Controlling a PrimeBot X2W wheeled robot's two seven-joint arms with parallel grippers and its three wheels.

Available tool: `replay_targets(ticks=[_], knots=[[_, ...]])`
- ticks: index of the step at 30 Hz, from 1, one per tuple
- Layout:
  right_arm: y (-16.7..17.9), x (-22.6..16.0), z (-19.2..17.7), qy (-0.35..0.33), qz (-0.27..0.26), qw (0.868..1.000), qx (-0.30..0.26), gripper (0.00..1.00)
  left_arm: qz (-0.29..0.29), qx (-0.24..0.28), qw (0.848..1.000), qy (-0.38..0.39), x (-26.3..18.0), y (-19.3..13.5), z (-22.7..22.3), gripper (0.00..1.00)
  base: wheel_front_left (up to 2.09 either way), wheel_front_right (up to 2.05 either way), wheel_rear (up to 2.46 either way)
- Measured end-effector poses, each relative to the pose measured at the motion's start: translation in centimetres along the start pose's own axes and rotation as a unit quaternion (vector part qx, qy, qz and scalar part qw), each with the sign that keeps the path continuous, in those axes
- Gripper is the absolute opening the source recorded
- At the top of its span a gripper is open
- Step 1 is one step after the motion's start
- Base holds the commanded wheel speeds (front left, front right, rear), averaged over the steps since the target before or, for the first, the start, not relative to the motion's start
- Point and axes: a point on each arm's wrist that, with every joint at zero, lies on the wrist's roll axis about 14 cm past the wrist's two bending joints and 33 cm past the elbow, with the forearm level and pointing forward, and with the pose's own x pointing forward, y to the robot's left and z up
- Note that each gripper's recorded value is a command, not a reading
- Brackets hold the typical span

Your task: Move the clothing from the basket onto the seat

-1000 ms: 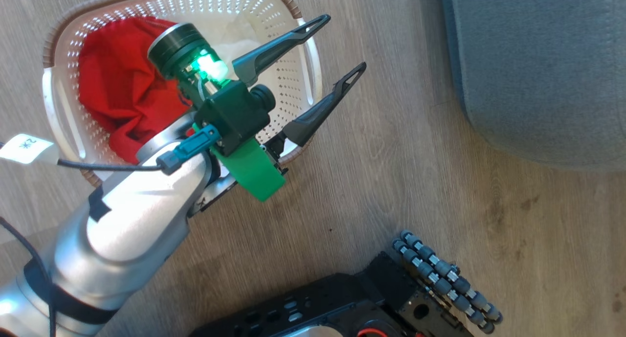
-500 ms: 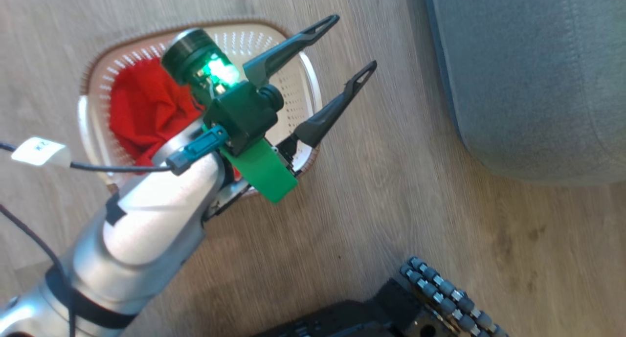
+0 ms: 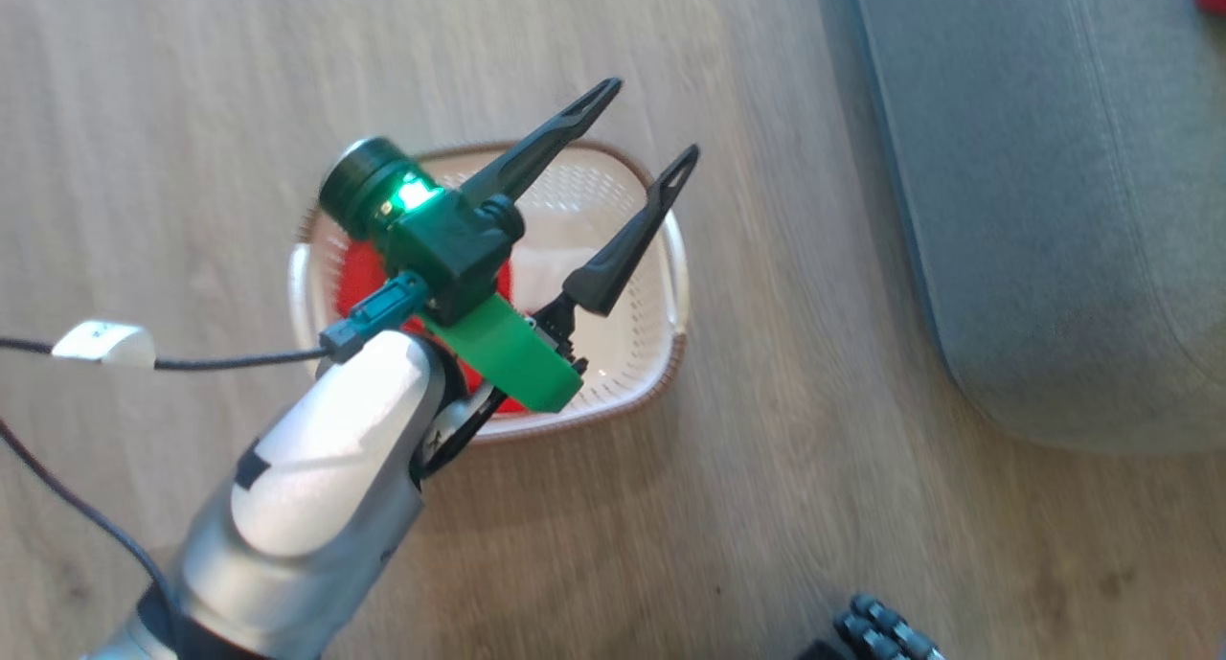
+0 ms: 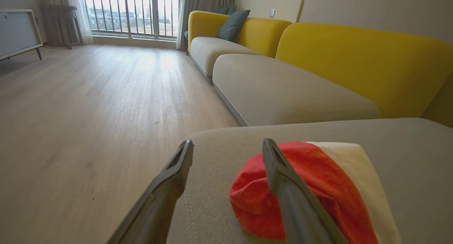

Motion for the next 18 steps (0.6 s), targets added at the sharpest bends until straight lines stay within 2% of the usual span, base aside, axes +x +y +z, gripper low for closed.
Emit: replay_targets(ticks=[9,18], knots=[[6.8,-1.4,3.1,-0.037,0.091,0.994,0.043,1.00,0.087,0.023,0.996,-0.001,-4.1,1.4,3.2,1.00,0.00,0.00,0.00],[13.3,-3.3,5.1,-0.051,0.173,0.980,0.081,1.00,0.188,0.054,0.981,0.000,-9.4,4.3,5.5,1.00,0.00,0.00,0.00]])
